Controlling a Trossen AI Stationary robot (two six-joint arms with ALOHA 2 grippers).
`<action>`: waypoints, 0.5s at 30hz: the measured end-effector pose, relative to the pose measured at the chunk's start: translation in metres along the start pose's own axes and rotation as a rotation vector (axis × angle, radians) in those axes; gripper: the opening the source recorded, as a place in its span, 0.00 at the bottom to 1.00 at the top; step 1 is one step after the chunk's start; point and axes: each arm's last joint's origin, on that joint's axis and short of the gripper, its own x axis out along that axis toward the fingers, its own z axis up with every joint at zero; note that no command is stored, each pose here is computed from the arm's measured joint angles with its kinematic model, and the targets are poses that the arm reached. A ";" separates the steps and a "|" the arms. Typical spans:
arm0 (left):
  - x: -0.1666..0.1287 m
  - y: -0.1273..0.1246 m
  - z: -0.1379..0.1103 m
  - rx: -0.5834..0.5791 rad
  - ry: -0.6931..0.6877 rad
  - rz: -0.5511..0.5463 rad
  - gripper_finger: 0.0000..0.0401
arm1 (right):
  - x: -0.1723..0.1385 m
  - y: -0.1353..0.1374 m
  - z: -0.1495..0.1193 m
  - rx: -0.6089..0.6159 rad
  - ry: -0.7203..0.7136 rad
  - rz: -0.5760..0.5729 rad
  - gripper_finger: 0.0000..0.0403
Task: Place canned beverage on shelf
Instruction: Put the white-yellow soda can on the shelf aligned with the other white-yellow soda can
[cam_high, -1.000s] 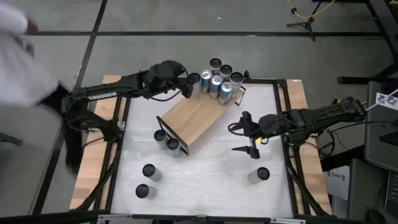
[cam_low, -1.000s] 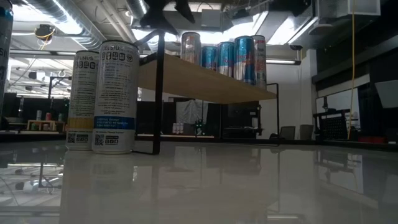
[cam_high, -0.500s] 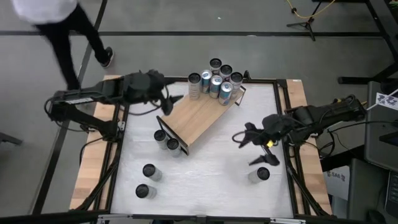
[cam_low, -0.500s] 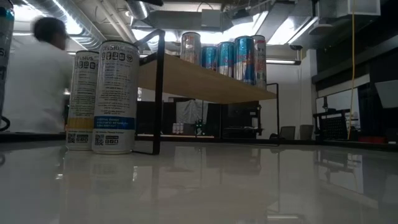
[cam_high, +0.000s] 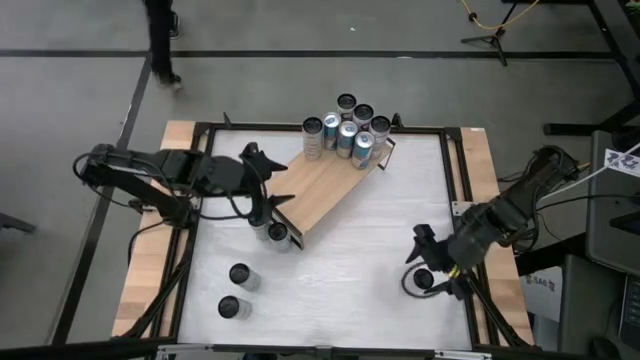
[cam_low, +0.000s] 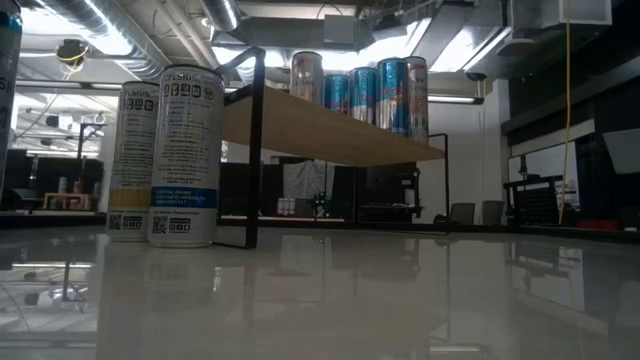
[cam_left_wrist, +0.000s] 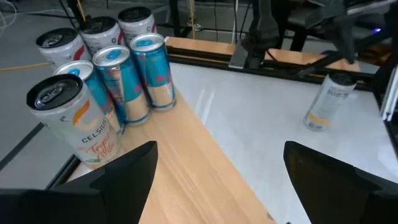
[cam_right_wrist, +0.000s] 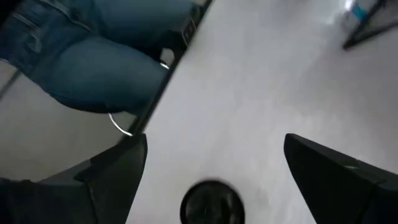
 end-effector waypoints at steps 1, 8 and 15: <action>0.000 -0.002 0.000 0.001 -0.003 0.003 0.85 | 0.000 0.003 -0.003 0.006 0.014 -0.016 0.93; -0.002 -0.012 -0.003 0.023 -0.006 -0.012 0.85 | -0.002 0.025 -0.015 -0.025 0.027 -0.076 0.93; 0.002 -0.018 -0.005 0.040 0.011 -0.015 0.85 | 0.006 0.038 -0.025 0.005 0.083 -0.117 0.93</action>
